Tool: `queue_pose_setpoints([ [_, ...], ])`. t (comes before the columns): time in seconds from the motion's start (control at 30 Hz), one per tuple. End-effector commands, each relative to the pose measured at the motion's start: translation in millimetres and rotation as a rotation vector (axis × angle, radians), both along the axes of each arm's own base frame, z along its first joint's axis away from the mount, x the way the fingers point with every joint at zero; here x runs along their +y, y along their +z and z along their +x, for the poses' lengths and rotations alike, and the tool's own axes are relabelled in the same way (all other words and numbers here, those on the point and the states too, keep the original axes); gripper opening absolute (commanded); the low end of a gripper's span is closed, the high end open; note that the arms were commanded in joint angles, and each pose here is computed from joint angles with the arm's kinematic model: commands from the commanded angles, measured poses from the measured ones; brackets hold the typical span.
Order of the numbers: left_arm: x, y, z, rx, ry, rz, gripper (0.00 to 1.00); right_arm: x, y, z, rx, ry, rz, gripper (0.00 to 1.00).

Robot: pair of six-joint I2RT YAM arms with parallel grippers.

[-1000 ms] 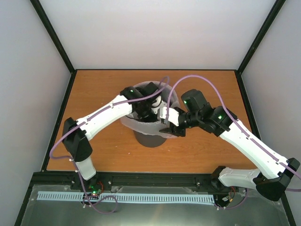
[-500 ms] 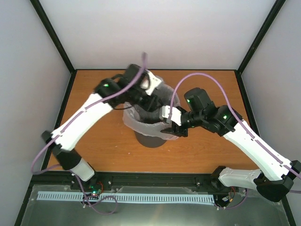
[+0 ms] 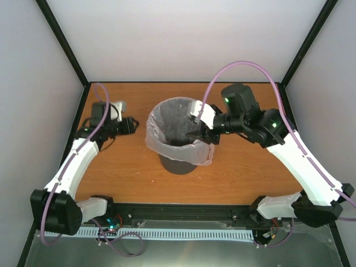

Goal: Put the trash bags into the trash bin

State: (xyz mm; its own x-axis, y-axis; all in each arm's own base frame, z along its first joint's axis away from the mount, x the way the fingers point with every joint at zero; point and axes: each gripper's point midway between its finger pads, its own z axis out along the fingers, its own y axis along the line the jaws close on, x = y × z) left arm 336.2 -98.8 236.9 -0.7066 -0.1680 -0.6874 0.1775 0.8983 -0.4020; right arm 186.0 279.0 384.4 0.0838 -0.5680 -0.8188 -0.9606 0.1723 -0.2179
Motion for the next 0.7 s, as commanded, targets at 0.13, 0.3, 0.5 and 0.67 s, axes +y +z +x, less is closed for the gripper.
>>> queue_pose_setpoints([
  [0.13,-60,-25,-19,-0.077,-0.276,-0.272,0.47,24,-30,51,0.085,-0.103,-0.167,0.44],
  [0.3,-98,-23,-36,-0.088,-0.378,-0.260,0.46,35,-49,66,0.123,-0.089,-0.253,0.33],
  [0.5,-135,-30,-59,-0.071,-0.494,-0.266,0.46,32,-70,75,0.153,-0.103,-0.329,0.29],
  [0.67,-141,-40,-71,-0.047,-0.498,-0.237,0.46,11,-56,87,0.144,-0.176,-0.299,0.29],
])
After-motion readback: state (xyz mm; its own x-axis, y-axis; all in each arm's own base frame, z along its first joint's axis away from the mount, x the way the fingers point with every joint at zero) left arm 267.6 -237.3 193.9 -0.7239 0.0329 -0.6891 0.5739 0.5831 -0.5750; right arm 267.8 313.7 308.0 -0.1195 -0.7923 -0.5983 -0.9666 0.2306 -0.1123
